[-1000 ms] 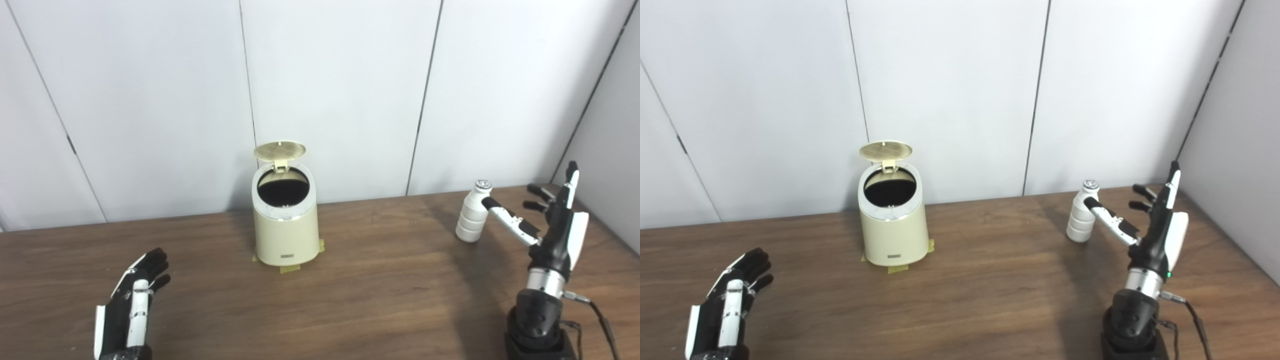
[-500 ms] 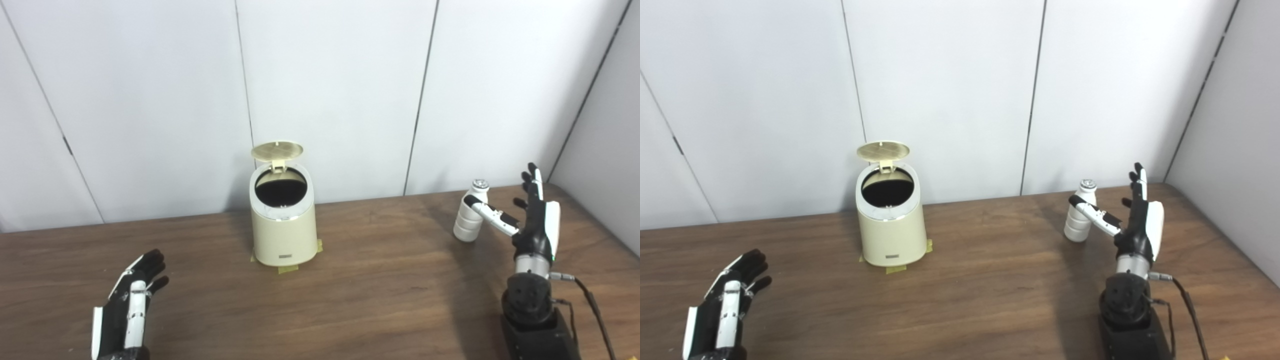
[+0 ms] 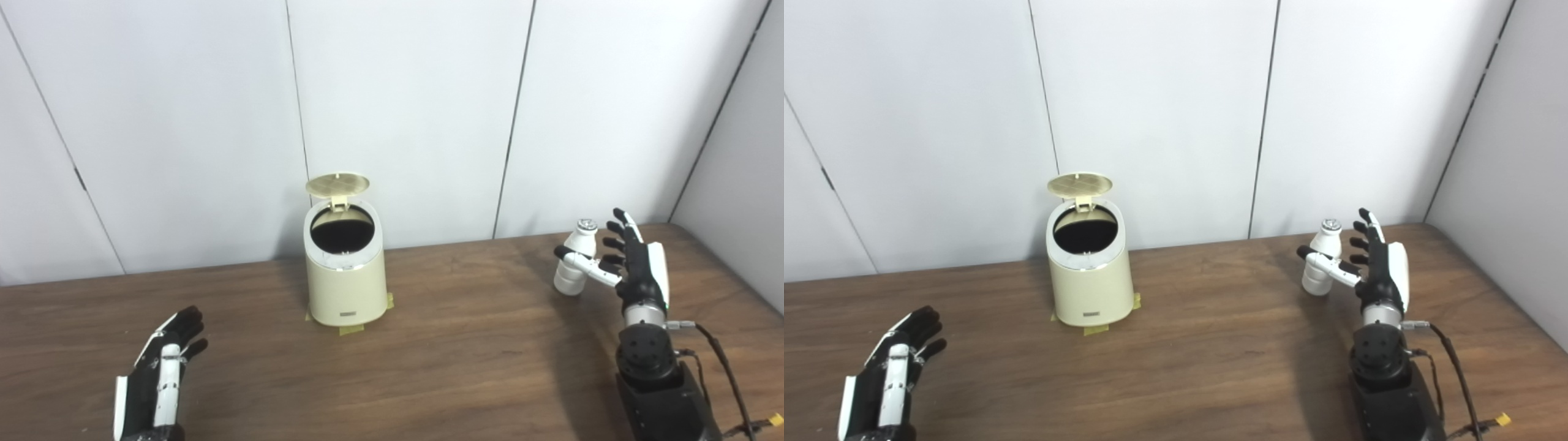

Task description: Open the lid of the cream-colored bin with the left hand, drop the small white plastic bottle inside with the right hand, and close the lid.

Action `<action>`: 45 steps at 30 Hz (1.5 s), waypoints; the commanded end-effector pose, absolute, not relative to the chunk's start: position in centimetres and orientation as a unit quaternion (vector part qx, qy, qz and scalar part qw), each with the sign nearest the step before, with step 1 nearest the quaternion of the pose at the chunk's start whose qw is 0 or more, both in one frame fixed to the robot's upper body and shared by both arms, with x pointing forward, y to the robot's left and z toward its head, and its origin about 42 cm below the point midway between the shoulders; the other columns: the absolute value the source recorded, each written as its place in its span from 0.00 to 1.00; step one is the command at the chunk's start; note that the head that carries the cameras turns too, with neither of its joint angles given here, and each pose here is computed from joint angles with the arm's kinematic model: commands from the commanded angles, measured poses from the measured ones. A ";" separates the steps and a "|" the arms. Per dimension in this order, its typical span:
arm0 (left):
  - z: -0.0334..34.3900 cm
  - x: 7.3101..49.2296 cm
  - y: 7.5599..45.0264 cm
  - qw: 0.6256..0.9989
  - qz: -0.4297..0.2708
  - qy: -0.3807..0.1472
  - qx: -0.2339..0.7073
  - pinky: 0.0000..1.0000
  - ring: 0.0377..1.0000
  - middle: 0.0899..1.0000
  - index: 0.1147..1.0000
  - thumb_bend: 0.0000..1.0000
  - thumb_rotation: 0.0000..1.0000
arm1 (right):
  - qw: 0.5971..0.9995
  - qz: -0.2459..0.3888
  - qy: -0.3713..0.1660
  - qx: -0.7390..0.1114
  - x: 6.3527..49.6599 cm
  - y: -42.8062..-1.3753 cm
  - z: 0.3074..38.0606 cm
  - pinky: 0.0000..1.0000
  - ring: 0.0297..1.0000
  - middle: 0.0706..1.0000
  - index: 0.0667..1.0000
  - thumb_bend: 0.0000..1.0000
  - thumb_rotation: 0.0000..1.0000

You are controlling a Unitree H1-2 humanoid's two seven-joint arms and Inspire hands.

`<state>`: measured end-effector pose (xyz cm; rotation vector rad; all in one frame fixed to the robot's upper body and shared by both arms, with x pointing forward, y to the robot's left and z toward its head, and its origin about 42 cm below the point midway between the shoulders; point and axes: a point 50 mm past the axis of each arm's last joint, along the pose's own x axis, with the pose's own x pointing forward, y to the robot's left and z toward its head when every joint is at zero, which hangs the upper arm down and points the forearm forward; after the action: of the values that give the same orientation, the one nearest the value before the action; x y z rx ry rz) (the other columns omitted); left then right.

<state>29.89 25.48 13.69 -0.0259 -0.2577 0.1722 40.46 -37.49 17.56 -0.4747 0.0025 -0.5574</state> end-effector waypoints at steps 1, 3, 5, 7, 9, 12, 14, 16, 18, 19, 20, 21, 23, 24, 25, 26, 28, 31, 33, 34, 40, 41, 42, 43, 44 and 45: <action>15.7 30.9 25.3 0.982 0.077 -0.172 -0.006 0.79 0.82 0.79 0.76 0.19 0.74 | 0.929 -0.277 -0.035 -0.243 42.2 -38.2 21.3 0.71 0.83 0.88 0.91 0.87 0.38; 15.6 30.9 25.3 0.982 0.075 -0.172 -0.010 0.79 0.83 0.80 0.76 0.19 0.74 | 0.930 -0.272 -0.023 -0.247 42.7 -38.4 21.7 0.68 0.80 0.85 0.90 0.87 0.39; 15.6 30.9 25.3 0.982 0.076 -0.171 -0.011 0.78 0.82 0.79 0.76 0.19 0.73 | 0.931 -0.267 -0.020 -0.247 43.1 -38.7 22.1 0.60 0.72 0.78 0.87 0.87 0.38; 15.6 30.9 25.3 0.982 0.077 -0.170 -0.010 0.78 0.82 0.79 0.76 0.19 0.73 | 0.933 -0.260 -0.018 -0.247 43.6 -39.0 22.3 0.56 0.68 0.74 0.85 0.87 0.37; 15.6 30.8 25.3 0.983 0.076 -0.169 -0.008 0.79 0.82 0.79 0.76 0.19 0.73 | 0.935 -0.257 -0.010 -0.245 44.0 -39.3 22.5 0.52 0.63 0.69 0.83 0.88 0.36; 15.7 30.8 25.3 0.983 0.075 -0.167 -0.007 0.79 0.82 0.79 0.76 0.20 0.73 | 0.935 -0.256 0.008 -0.245 44.5 -39.6 22.5 0.48 0.60 0.66 0.82 0.89 0.37; 15.7 30.8 25.2 0.983 0.074 -0.170 -0.004 0.79 0.82 0.79 0.76 0.19 0.73 | 0.934 -0.256 0.018 -0.247 44.7 -39.8 22.5 0.47 0.59 0.66 0.83 0.90 0.38; 15.7 30.7 25.2 0.983 0.075 -0.170 -0.007 0.78 0.82 0.79 0.76 0.19 0.73 | 0.936 -0.257 0.026 -0.239 44.9 -40.0 22.3 0.45 0.58 0.65 0.84 0.91 0.39; 15.7 30.7 25.2 0.983 0.075 -0.168 -0.012 0.79 0.82 0.79 0.76 0.19 0.73 | 0.938 -0.258 0.031 -0.230 45.0 -40.0 22.2 0.44 0.57 0.64 0.84 0.91 0.37; 15.8 30.7 25.2 0.983 0.075 -0.169 -0.013 0.79 0.83 0.79 0.76 0.20 0.73 | 0.939 -0.257 0.032 -0.227 45.1 -40.1 22.1 0.44 0.57 0.64 0.83 0.91 0.36; 15.8 30.7 25.3 0.983 0.076 -0.170 -0.012 0.79 0.82 0.79 0.76 0.19 0.73 | 0.939 -0.255 0.034 -0.227 45.1 -40.1 22.0 0.45 0.57 0.65 0.83 0.92 0.36; 15.8 30.7 25.3 0.982 0.076 -0.171 -0.011 0.78 0.82 0.79 0.76 0.19 0.73 | 0.939 -0.254 0.037 -0.228 45.2 -40.2 21.8 0.44 0.56 0.64 0.83 0.92 0.36; 15.8 30.7 25.3 0.982 0.078 -0.173 -0.010 0.77 0.82 0.79 0.75 0.18 0.72 | 0.939 -0.251 0.042 -0.230 45.3 -40.3 21.7 0.46 0.58 0.65 0.83 0.91 0.35; 15.8 30.7 25.3 0.982 0.079 -0.174 -0.009 0.77 0.81 0.78 0.75 0.18 0.72 | 0.939 -0.250 0.045 -0.230 45.3 -40.4 21.6 0.42 0.54 0.62 0.83 0.91 0.34; 15.8 30.7 25.3 0.981 0.079 -0.175 -0.010 0.77 0.81 0.78 0.75 0.19 0.72 | 0.939 -0.249 0.051 -0.230 45.4 -40.4 21.5 0.41 0.52 0.60 0.84 0.91 0.34; 15.8 30.7 25.3 0.981 0.079 -0.175 -0.010 0.76 0.81 0.78 0.75 0.19 0.72 | 0.939 -0.249 0.057 -0.230 45.4 -40.5 21.4 0.44 0.56 0.64 0.84 0.91 0.35; 15.9 30.7 25.3 0.981 0.079 -0.176 -0.011 0.76 0.81 0.78 0.75 0.19 0.74 | 0.937 -0.246 0.068 -0.240 45.4 -40.6 21.1 0.52 0.65 0.71 0.84 0.90 0.35; 16.0 30.6 25.3 0.981 0.081 -0.175 -0.010 0.77 0.81 0.78 0.75 0.20 0.75 | 0.933 -0.242 0.071 -0.256 45.3 -40.7 20.7 0.50 0.63 0.70 0.83 0.92 0.35; 16.1 30.5 25.3 0.981 0.083 -0.174 -0.012 0.76 0.81 0.78 0.75 0.20 0.75 | 0.932 -0.238 0.067 -0.265 45.1 -40.8 20.5 0.51 0.63 0.70 0.82 0.93 0.36; 16.1 30.5 25.3 0.981 0.084 -0.173 -0.011 0.76 0.81 0.78 0.74 0.20 0.75 | 0.932 -0.236 0.065 -0.267 45.0 -40.8 20.4 0.54 0.65 0.71 0.81 0.92 0.36; 16.0 30.5 25.3 0.981 0.082 -0.176 -0.012 0.77 0.81 0.78 0.74 0.20 0.75 | 0.934 -0.232 0.060 -0.266 45.0 -40.7 20.2 0.61 0.71 0.76 0.82 0.91 0.33; 16.0 30.5 25.3 0.981 0.082 -0.176 -0.012 0.76 0.81 0.78 0.74 0.20 0.74 | 0.935 -0.232 0.058 -0.263 45.0 -40.7 20.2 0.61 0.71 0.76 0.82 0.91 0.32; 16.1 30.5 25.3 0.981 0.083 -0.177 -0.010 0.76 0.81 0.78 0.74 0.19 0.74 | 0.936 -0.230 0.055 -0.260 45.0 -40.7 20.1 0.62 0.72 0.76 0.82 0.91 0.32; 16.1 30.5 25.3 0.981 0.083 -0.177 -0.008 0.75 0.81 0.78 0.74 0.19 0.74 | 0.938 -0.228 0.052 -0.256 45.0 -40.6 20.0 0.64 0.73 0.77 0.82 0.90 0.30; 16.1 30.5 25.3 0.981 0.084 -0.177 -0.007 0.75 0.81 0.78 0.74 0.19 0.74 | 0.940 -0.228 0.051 -0.251 45.0 -40.6 19.9 0.66 0.75 0.78 0.82 0.90 0.29; 16.2 30.4 25.2 0.981 0.084 -0.177 -0.006 0.75 0.80 0.78 0.74 0.19 0.74 | 0.940 -0.228 0.049 -0.248 45.0 -40.6 19.9 0.68 0.76 0.79 0.82 0.90 0.27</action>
<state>29.84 25.49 14.13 -0.0261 -0.2689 0.1755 44.00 -39.87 16.96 -0.5042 0.2051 -0.4501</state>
